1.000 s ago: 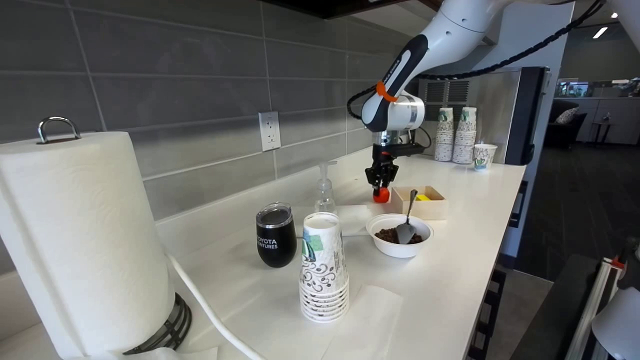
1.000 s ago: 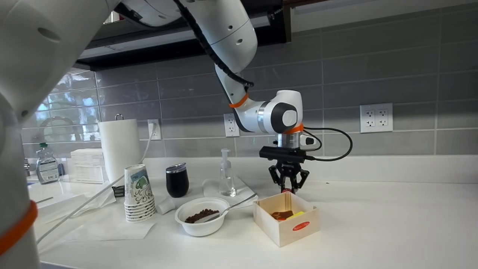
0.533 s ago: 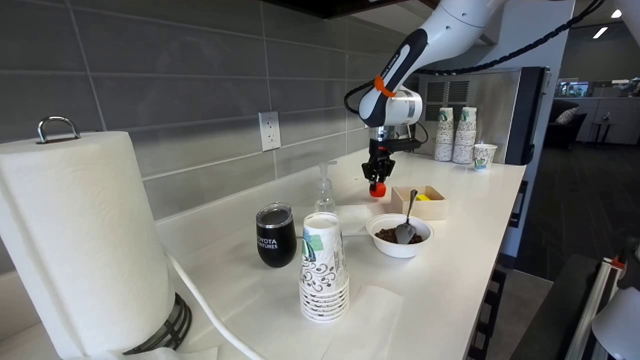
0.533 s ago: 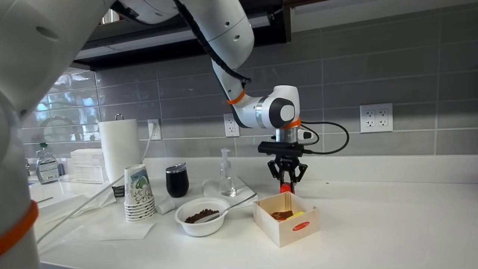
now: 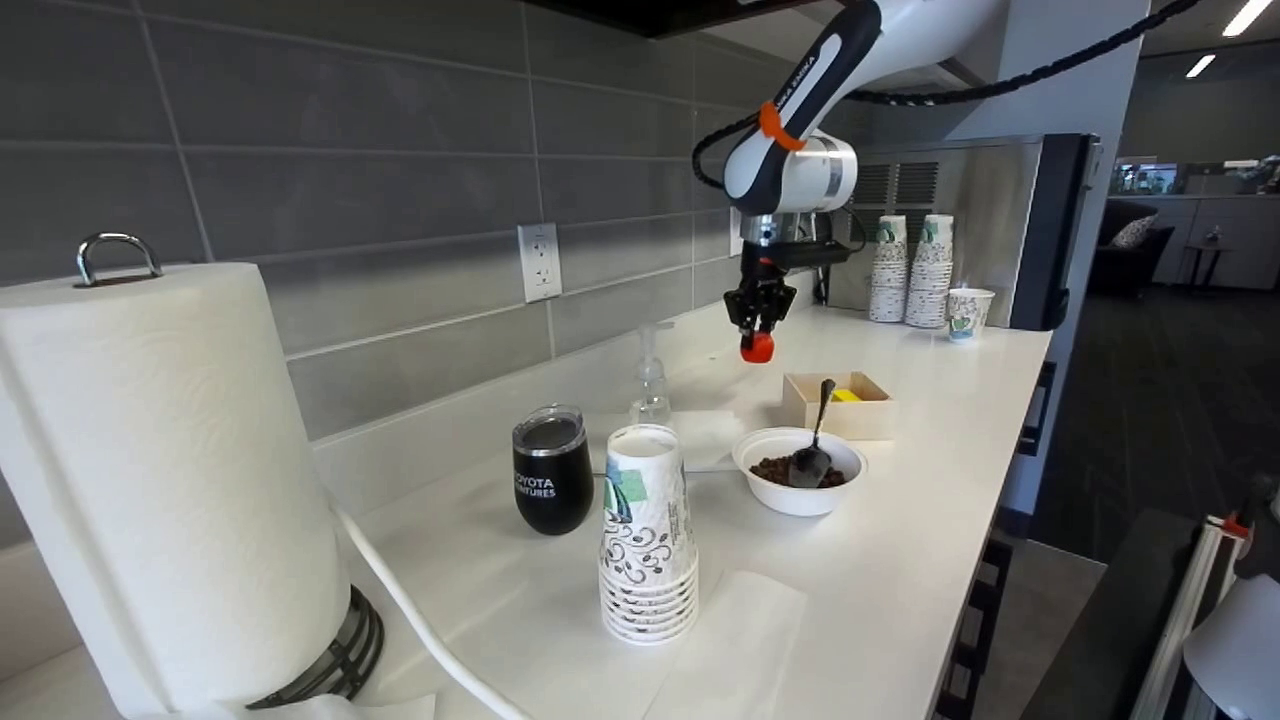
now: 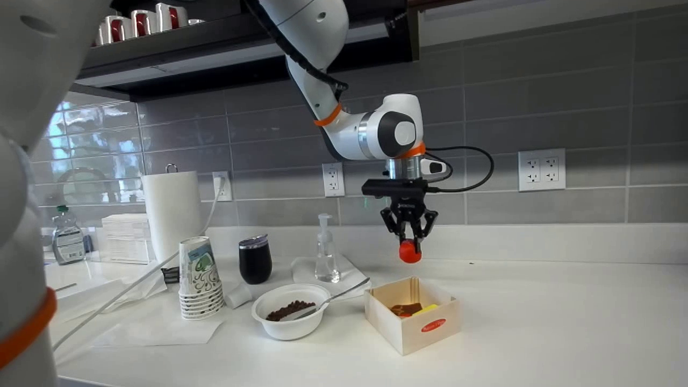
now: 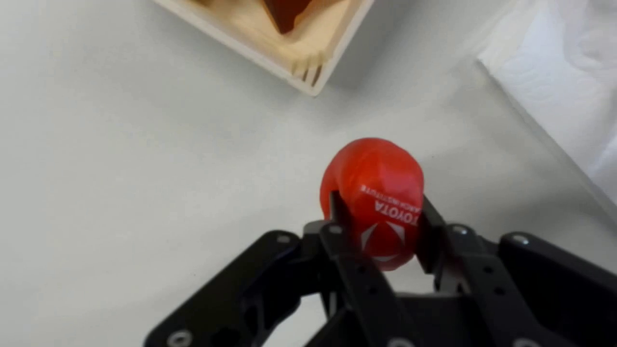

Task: Fold the napkin on the right side of the paper cups halfway and put the orange ball in the wooden box

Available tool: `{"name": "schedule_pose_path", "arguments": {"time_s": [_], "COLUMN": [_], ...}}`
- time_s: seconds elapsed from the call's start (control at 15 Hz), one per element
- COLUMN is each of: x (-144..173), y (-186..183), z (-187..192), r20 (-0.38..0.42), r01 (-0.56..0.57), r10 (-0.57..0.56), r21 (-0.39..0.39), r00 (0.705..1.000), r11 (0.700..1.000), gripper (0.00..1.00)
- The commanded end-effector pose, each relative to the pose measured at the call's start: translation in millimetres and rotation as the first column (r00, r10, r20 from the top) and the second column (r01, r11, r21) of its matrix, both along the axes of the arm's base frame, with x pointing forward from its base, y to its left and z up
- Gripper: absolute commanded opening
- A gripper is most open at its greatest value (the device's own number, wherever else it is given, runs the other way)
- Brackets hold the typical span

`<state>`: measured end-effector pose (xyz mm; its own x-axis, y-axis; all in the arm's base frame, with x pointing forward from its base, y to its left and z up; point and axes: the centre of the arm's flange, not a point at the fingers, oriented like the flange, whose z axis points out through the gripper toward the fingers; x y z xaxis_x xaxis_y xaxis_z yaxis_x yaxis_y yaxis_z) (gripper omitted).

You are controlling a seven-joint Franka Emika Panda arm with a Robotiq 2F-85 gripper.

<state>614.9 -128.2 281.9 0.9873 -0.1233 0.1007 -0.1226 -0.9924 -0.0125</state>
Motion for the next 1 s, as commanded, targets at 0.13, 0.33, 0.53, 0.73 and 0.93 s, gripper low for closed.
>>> {"name": "schedule_pose_path", "arguments": {"time_s": [0.13, 0.33, 0.53, 0.73, 0.93], "x": [-62.7, -87.6, -100.1, -101.9, -100.6], "y": [0.5, -8.0, -14.7, -15.5, -9.4], "z": [10.3, 5.7, -0.9, -9.4, -11.3], "r20": [-0.134, -0.203, -0.254, -0.235, -0.215], "r01": [0.076, 0.118, 0.150, 0.147, 0.122], "r10": [-0.071, -0.107, -0.133, -0.138, -0.116], "r21": [0.031, 0.044, 0.048, 0.022, 0.014], "r00": [0.988, 0.973, 0.958, 0.962, 0.970], "r11": [0.997, 0.992, 0.988, 0.989, 0.992], "gripper": [0.09, 0.09, 0.09, 0.61, 0.82]}}
